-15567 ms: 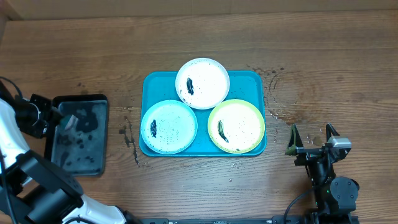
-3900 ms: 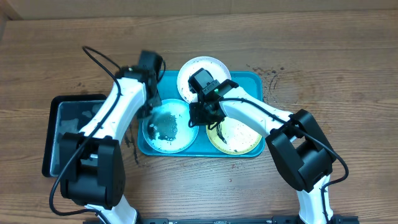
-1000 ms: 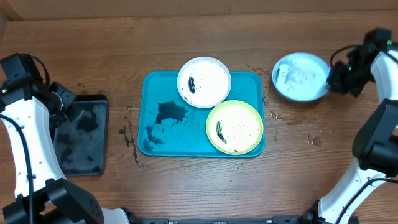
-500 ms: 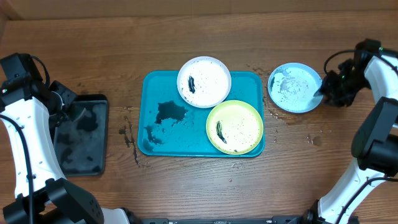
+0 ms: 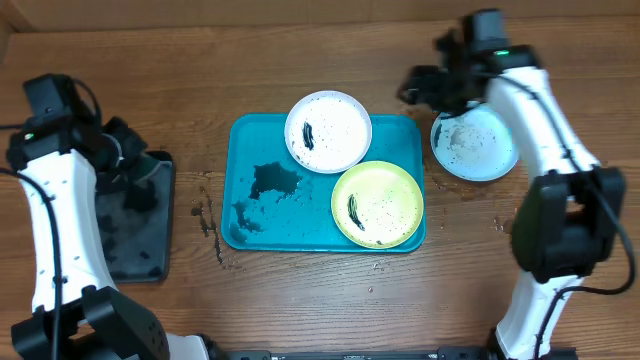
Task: Clean dirty plates on tray and stack at the side
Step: 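Release the light-blue plate and reach the right gripper to the white plate rim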
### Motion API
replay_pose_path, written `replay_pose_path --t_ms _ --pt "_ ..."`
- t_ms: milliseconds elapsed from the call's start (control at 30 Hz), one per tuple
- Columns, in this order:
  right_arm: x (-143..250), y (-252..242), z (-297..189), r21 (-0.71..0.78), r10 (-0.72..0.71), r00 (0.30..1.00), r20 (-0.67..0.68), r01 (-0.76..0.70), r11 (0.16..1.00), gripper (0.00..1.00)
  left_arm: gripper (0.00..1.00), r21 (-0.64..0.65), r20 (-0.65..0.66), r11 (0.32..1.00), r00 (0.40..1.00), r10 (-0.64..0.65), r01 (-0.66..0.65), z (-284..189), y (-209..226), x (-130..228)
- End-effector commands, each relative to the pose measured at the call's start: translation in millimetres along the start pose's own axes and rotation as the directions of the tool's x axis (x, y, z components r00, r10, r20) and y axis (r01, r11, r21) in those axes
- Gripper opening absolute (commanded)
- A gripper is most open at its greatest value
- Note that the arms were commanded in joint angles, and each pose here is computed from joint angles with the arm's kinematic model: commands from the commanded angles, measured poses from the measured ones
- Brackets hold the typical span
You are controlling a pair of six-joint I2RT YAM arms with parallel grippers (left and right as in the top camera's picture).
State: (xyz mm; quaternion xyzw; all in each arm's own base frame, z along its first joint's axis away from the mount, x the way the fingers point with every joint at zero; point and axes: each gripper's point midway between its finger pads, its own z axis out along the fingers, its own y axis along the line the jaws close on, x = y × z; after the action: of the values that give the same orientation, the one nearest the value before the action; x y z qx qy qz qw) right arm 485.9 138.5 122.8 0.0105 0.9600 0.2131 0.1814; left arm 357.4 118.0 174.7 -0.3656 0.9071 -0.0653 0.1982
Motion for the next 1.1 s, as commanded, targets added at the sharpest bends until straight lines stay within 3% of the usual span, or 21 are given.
replay_pose_path --t_ms 0,300,533,700,833,1067 --pt "-5.5 3.2 23.8 0.159 -0.025 0.998 0.059 0.016 0.987 0.75 0.04 0.045 -0.008 0.996 0.997 0.08 -0.08 0.7 -20.4 8.1" --pt "21.4 30.2 79.5 0.178 -0.082 0.997 -0.001 0.081 0.981 0.62 0.04 0.066 -0.003 0.99 0.992 0.127 -0.126 2.0 -37.9 14.1" --pt "38.4 22.7 95.0 0.183 -0.058 0.996 -0.067 0.069 0.981 0.36 0.05 0.066 -0.003 0.99 0.992 0.126 -0.126 2.0 -38.1 13.9" --pt "44.7 21.7 102.2 0.173 -0.049 0.995 -0.09 0.064 0.983 0.31 0.04 0.066 -0.004 0.99 0.992 0.126 -0.126 2.0 -37.9 14.4" --pt "46.7 23.4 104.6 0.16 -0.048 0.994 -0.098 0.063 0.985 0.16 0.04 0.067 -0.004 0.99 0.992 0.126 -0.126 2.0 -38.1 14.3" --pt "60.2 40.5 110.5 0.125 -0.073 0.989 -0.13 0.089 0.988 0.16 0.04 0.066 -0.007 0.99 0.992 0.126 -0.126 2.0 -37.7 15.0"
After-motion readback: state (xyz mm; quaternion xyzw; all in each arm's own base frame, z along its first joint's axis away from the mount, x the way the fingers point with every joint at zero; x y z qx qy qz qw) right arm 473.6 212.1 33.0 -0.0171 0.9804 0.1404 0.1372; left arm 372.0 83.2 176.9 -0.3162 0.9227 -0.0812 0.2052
